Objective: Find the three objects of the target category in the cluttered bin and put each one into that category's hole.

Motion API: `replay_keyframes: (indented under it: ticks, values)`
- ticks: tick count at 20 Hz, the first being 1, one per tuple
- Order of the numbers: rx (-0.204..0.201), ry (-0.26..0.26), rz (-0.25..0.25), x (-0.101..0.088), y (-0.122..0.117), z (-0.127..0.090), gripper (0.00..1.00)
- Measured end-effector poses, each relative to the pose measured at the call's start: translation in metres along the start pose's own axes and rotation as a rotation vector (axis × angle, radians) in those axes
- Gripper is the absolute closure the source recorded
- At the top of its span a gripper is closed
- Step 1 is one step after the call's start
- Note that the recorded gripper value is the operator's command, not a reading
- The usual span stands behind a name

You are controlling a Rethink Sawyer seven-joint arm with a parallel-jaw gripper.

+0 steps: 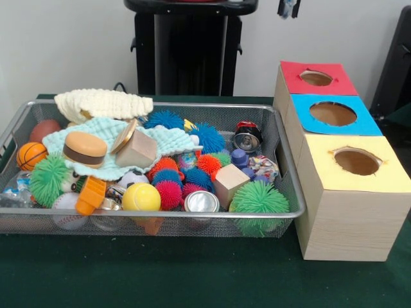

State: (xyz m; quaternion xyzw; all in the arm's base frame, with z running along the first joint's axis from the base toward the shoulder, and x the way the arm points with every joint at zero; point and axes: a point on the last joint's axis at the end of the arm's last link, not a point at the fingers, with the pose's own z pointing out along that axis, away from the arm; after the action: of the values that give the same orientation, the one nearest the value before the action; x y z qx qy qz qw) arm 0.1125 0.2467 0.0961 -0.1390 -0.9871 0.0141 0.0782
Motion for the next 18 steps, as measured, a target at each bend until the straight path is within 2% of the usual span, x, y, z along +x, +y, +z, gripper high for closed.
replay_keyframes:
  ticks: [7,11,18]
  values:
    - [-0.005,0.001,-0.008,-0.008,0.000,0.002,1.00]
    - [-0.010,-0.009,-0.010,-0.020,0.007,0.004,1.00]
    - [-0.002,-0.021,0.017,-0.055,0.027,0.015,1.00]
